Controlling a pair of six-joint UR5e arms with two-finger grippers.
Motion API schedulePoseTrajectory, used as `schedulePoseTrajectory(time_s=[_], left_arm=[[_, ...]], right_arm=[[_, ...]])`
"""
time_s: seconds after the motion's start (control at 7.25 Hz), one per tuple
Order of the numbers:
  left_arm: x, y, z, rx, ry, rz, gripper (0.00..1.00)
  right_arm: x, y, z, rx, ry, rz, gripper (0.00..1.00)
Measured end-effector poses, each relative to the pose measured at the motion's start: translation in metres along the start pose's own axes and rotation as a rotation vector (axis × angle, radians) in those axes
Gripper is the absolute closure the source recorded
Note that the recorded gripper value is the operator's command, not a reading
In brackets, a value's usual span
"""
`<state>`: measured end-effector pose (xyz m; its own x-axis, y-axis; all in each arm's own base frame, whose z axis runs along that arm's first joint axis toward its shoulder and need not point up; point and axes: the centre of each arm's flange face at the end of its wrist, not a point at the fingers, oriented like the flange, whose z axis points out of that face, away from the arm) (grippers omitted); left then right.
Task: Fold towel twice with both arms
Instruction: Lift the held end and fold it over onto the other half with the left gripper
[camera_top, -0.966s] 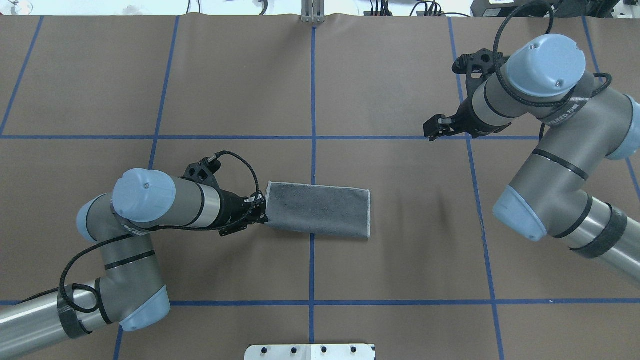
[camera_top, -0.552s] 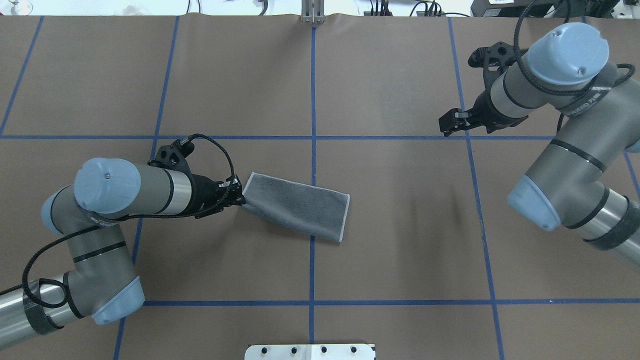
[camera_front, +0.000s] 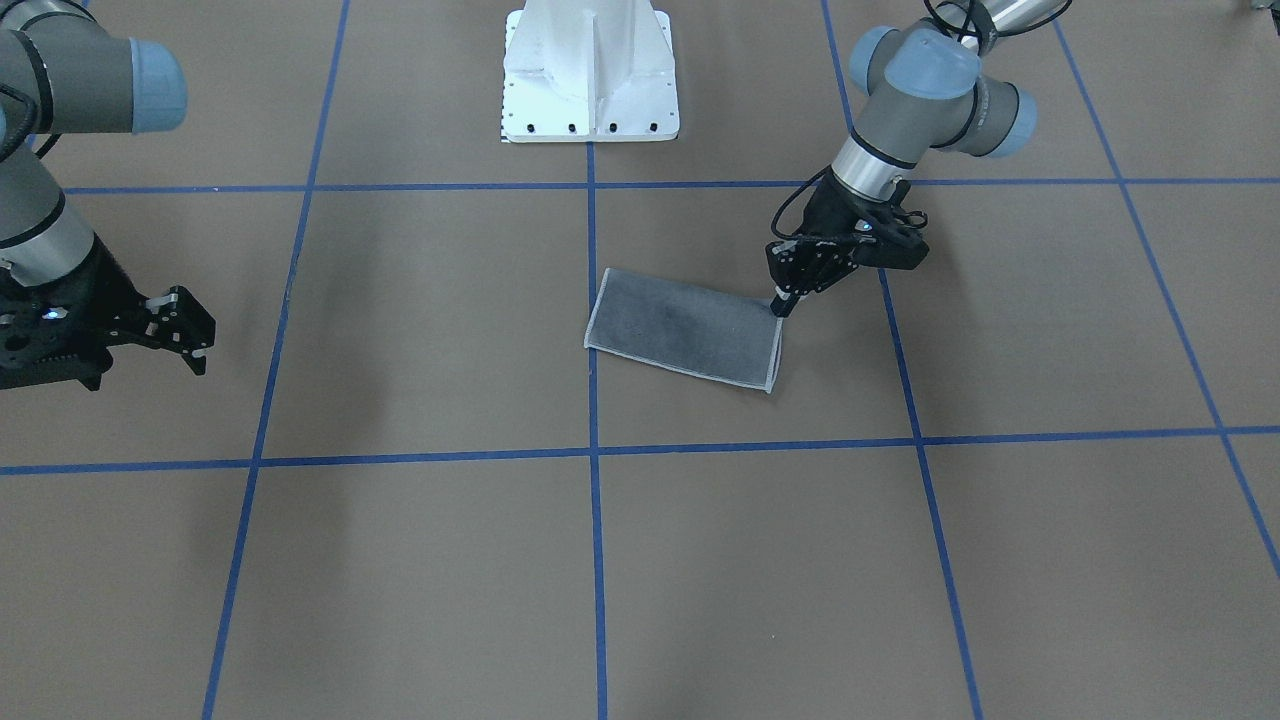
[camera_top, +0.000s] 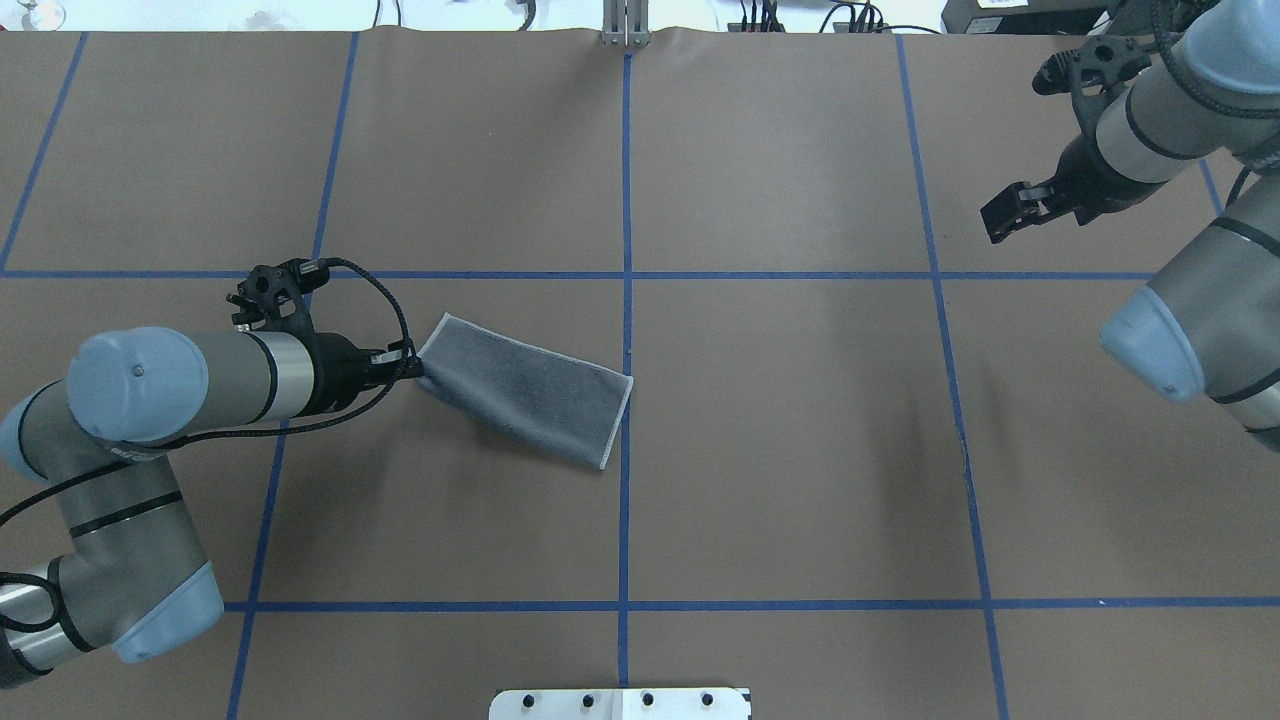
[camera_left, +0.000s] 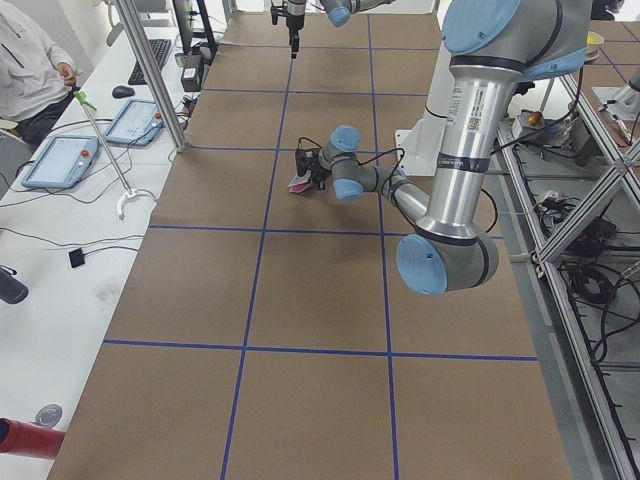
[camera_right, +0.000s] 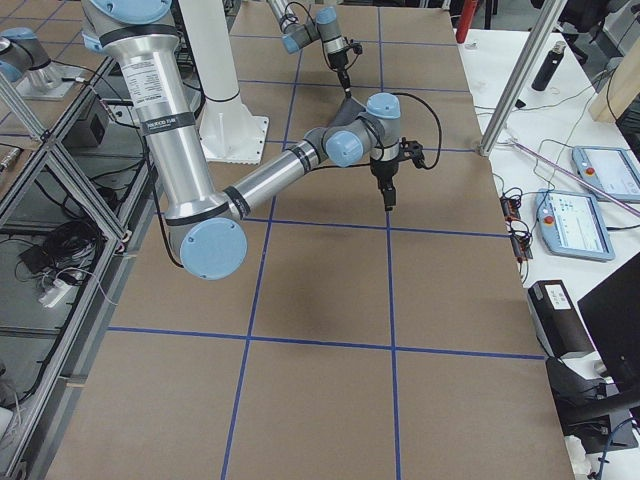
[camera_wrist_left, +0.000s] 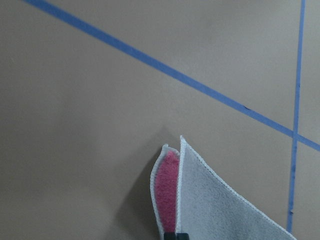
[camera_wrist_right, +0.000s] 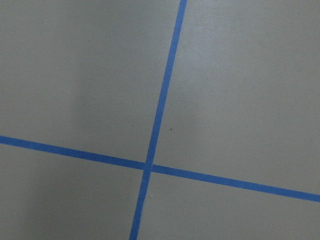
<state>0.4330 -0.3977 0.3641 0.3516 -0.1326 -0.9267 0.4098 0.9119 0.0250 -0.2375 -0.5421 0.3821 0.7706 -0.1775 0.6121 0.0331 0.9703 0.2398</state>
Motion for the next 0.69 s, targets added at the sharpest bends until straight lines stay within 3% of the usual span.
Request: schedulePoseTrajectory(time_s=[0.28, 0.69], left_arm=[[0.009, 0.031, 0.009, 0.008, 0.001, 0.081, 1.0], [0.089, 0.065, 0.014, -0.02, 0.089, 0.144, 1.0]], right_arm=[[0.004, -0.001, -0.001, -0.001, 0.002, -0.005, 0.01], [0.005, -0.001, -0.002, -0.003, -0.002, -0.004, 0.01]])
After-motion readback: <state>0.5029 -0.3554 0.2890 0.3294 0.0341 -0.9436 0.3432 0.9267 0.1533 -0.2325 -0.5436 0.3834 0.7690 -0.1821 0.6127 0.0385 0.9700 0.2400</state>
